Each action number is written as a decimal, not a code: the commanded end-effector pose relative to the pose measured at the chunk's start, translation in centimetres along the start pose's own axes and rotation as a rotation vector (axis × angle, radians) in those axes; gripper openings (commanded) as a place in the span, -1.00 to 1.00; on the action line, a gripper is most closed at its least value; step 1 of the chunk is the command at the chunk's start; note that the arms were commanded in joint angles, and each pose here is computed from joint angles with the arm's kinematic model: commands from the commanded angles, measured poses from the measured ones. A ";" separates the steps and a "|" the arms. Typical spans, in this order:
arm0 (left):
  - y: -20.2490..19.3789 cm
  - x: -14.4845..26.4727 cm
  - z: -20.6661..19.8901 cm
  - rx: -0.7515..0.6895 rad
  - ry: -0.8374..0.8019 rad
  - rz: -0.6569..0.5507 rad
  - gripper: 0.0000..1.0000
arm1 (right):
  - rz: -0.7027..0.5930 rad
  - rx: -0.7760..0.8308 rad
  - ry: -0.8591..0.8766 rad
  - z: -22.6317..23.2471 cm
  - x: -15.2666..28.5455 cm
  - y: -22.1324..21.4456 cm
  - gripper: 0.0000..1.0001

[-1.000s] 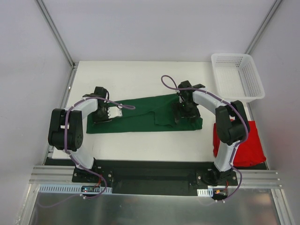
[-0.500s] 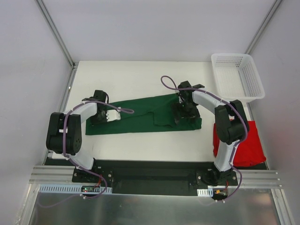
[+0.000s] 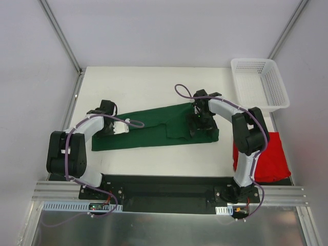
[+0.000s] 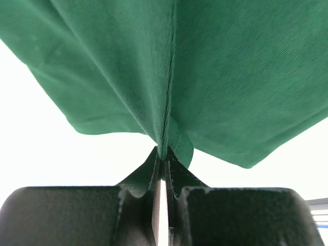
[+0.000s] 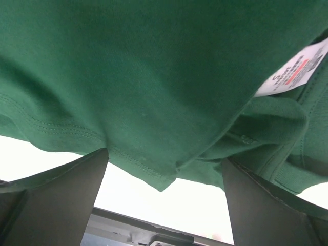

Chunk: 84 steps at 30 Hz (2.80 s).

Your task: Fold and stack the t-shirts

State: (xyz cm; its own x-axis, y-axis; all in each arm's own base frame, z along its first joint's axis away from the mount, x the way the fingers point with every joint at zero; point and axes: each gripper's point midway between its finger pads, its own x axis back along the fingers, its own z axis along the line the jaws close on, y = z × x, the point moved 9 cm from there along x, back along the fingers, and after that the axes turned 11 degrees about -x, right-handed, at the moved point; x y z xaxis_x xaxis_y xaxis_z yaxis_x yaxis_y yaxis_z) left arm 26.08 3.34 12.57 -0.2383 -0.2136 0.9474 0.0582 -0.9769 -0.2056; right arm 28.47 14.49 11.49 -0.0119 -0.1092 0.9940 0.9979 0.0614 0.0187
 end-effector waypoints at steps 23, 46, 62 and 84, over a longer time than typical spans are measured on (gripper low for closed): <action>-1.3 0.7 -6.0 -0.047 -0.256 0.110 -1.00 | -0.009 0.002 0.022 0.8 -0.4 1.8 0.91; -1.5 0.4 -9.0 -0.034 -0.340 0.135 -1.00 | -0.062 -0.052 0.181 1.2 1.0 2.5 0.92; -1.7 -0.1 -11.3 -0.045 -0.382 0.151 -1.00 | -0.134 -0.221 0.398 -1.5 2.3 4.1 0.92; -0.8 12.3 0.7 0.333 -0.199 -0.145 0.98 | -0.136 -0.224 0.383 -2.3 3.5 4.8 0.92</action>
State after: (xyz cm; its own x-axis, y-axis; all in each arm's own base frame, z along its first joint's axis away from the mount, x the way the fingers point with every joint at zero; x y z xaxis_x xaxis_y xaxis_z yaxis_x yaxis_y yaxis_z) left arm 20.62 3.87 17.38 0.0344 -0.2611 0.9647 0.1603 -0.9513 -0.2632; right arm 33.36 11.96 13.22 -0.1415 -0.4526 0.8804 0.9758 -0.2134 0.0471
